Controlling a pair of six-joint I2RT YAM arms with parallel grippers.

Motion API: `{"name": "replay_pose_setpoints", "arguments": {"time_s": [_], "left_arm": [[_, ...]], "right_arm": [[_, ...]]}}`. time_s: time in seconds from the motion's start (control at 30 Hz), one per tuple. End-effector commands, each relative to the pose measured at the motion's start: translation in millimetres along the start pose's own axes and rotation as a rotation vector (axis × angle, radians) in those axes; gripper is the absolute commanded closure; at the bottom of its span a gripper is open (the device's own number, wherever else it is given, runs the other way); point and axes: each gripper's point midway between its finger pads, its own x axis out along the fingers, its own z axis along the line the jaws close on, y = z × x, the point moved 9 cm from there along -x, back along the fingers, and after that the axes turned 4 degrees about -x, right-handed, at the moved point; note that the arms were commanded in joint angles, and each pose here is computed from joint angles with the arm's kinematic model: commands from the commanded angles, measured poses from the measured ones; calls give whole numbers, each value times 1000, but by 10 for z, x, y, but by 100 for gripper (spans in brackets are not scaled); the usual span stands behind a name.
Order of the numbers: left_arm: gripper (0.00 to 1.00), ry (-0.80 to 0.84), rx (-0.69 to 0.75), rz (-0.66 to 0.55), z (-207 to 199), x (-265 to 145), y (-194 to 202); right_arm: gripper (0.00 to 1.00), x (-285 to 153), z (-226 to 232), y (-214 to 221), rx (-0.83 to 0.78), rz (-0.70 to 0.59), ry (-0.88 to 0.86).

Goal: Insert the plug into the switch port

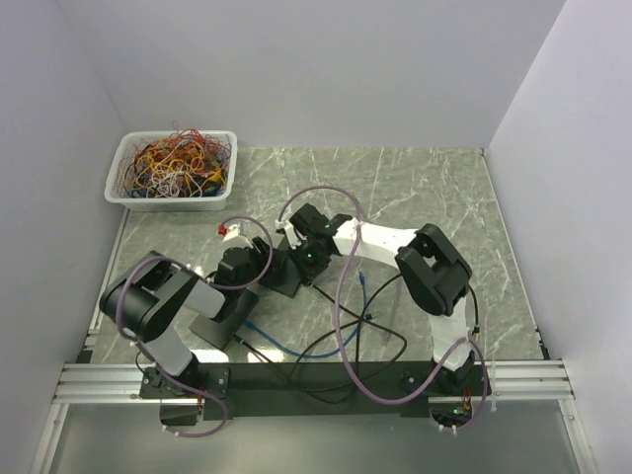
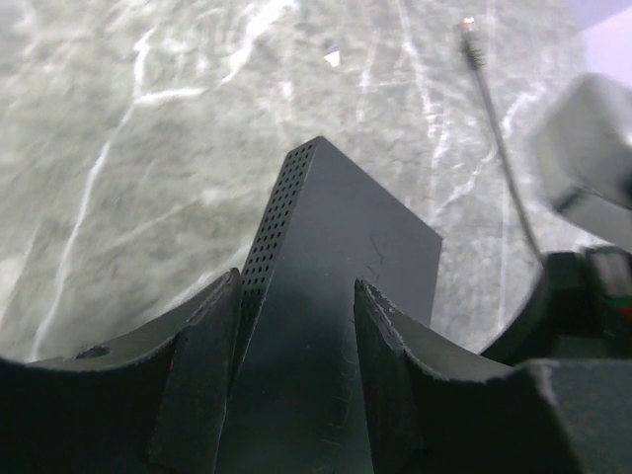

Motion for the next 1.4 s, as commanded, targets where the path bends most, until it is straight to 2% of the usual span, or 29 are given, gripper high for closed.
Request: {"name": "replay_pose_setpoints", "arguments": {"time_s": [0.0,0.03,0.07,0.13,0.17,0.37,0.4,0.47,0.77,1.0,1.17,1.3,1.37], "left_arm": [[47,-107,-88,585,65,-575,841],[47,-148,-78,567,89,-563,820],[47,-168,-71,542,55,-517,775],[47,-258,-43,502,113,-513,712],[46,-273,-42,477,87,-471,651],[45,-367,-40,368,105,-389,333],[45,-366,-42,351,90,-387,283],[45,-383,-32,325,93,-360,186],[46,-400,-18,257,19,-240,-102],[46,-401,-11,244,55,-180,-216],[47,-381,1,229,-5,-88,-335],[46,-353,9,208,-90,-79,-423],[46,-347,7,211,-101,-89,-425]], "right_arm": [[92,-244,11,-1168,-119,-757,47],[86,-204,-15,-1063,-110,-734,66],[74,-212,-18,-1019,-109,-733,71],[66,-253,-27,-882,-103,-722,91],[58,-320,-17,-856,-104,-733,98],[40,-414,17,-515,-82,-700,105],[28,-426,33,-477,-83,-696,103],[22,-477,52,-367,-83,-685,106],[16,-810,207,-182,-10,-709,91],[16,-653,237,148,104,-603,184],[15,-828,-104,202,338,-605,412],[15,-1051,-463,26,440,-614,497],[14,-993,-649,4,473,-561,537]]}}
